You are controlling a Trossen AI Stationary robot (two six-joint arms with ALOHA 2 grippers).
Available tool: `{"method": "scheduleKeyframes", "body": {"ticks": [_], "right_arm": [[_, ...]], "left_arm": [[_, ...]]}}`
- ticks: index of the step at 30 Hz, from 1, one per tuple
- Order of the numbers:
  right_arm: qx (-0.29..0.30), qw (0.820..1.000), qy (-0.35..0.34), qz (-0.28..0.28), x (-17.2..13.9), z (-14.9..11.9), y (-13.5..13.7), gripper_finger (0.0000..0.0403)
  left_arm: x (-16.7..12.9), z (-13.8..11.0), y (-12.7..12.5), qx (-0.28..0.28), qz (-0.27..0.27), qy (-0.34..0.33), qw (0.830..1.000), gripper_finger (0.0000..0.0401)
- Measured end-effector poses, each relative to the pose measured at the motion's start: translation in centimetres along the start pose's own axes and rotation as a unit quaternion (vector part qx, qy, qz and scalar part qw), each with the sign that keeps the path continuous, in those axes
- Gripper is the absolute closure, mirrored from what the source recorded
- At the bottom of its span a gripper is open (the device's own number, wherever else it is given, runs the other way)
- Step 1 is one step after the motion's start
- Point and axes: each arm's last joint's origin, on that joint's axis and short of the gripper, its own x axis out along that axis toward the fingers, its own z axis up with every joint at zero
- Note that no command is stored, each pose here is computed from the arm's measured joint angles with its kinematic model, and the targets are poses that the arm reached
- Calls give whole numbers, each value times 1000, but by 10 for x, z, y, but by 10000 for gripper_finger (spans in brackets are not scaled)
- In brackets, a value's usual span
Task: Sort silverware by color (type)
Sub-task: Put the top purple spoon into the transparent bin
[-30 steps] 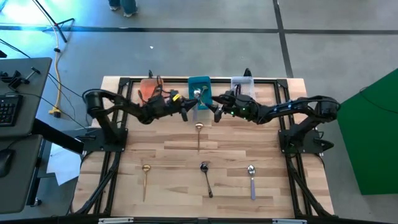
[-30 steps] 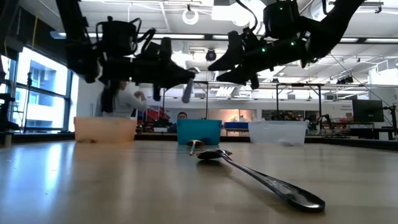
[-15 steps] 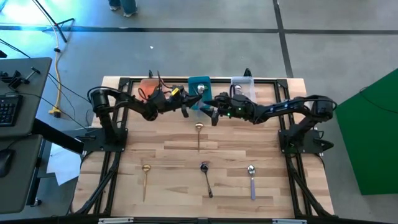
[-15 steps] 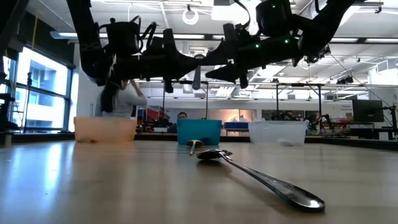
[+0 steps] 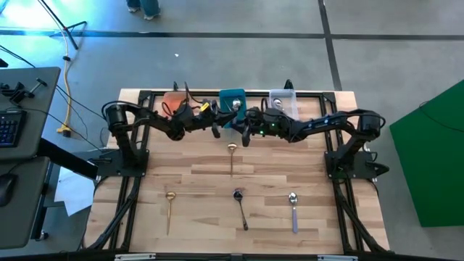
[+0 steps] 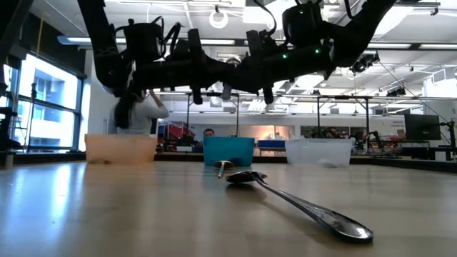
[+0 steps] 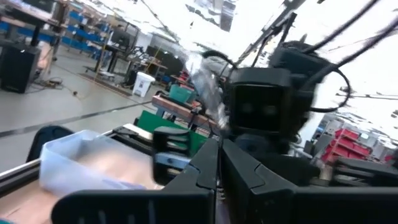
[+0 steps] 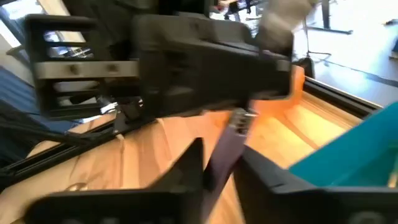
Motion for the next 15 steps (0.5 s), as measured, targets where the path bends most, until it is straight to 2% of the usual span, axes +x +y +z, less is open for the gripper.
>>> {"method": "scheduleKeyframes", "body": {"ticks": [2,8,13,15], "right_arm": [[2,1000,0,-5,0,0,-1,381],[3,1000,0,-5,0,0,-2,364],[-4,1000,9,-12,-3,2,-2,384],[-1,999,23,-34,-9,7,-4,384]], "left_arm": [[0,1,-1,4,-4,-1,1000,398],[0,0,0,-2,1,1,1000,384],[0,-1,1,3,-15,18,1000,343],[0,-3,1,8,-14,28,999,322]]}}
